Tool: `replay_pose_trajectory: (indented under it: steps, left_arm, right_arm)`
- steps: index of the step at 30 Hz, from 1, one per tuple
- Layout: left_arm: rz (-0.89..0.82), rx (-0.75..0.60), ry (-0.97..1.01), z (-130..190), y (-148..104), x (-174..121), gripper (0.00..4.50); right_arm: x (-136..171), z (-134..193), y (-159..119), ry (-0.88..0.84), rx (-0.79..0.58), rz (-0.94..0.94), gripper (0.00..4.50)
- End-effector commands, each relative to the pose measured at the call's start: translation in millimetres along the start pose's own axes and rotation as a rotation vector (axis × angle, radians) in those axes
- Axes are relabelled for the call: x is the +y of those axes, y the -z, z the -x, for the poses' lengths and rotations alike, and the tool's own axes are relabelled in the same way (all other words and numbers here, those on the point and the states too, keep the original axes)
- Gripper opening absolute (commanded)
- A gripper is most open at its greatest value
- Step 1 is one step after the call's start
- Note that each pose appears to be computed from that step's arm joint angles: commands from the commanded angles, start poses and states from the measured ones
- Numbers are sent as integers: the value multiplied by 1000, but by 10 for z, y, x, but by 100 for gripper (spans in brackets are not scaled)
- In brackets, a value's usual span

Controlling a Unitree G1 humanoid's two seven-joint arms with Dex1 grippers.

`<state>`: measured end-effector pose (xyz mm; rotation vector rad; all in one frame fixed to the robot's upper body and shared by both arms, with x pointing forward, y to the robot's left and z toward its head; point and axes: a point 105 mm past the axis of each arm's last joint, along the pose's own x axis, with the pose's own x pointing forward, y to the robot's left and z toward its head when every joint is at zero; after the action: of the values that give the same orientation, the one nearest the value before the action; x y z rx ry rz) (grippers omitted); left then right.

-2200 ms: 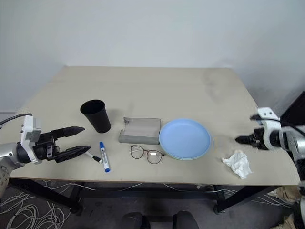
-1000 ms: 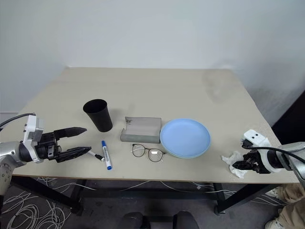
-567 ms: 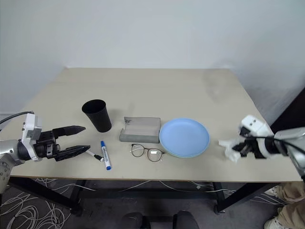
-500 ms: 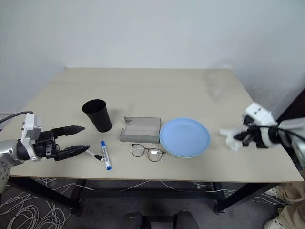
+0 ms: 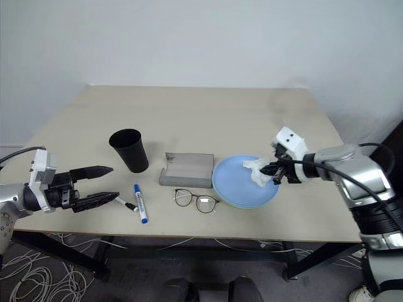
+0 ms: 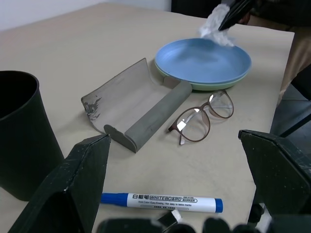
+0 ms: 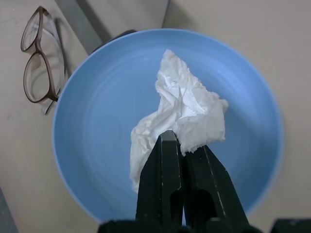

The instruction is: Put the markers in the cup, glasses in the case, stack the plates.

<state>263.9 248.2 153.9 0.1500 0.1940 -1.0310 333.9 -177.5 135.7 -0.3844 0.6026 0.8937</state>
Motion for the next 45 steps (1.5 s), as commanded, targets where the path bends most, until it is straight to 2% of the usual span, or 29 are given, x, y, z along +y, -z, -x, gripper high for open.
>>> replay_pose_trajectory:
  steps: [1,2,3,4,11,16,22,30,37,45]
  left_arm:
    - [-46,2,3,-8,-70,-15,450]
    - [-55,15,4,-16,-51,-10,450]
    - [-61,24,5,-28,-37,-1,450]
    - [-66,30,6,-36,-28,5,450]
    - [-134,73,54,-211,-54,69,450]
    - [-212,67,124,-466,-177,97,450]
    - [-317,117,315,-862,-172,-12,450]
    - [-469,251,507,-1279,-25,-16,450]
    - [-519,276,639,-1579,27,-111,450]
    - [-526,305,680,-1866,43,-159,450]
  right_arm:
    - [-101,39,-75,64,-11,45,2]
    - [-111,30,-75,66,-11,43,2]
    - [-117,24,-79,64,-10,49,41]
    - [-120,22,-82,62,-9,54,57]
    - [-156,50,-109,58,3,87,281]
    - [-90,267,-380,14,-167,193,448]
    - [160,478,-473,-95,-316,314,448]
    - [255,542,-294,-119,-246,313,448]
    - [295,539,-208,-72,-239,279,448]
    - [314,525,-142,-34,-236,239,448]
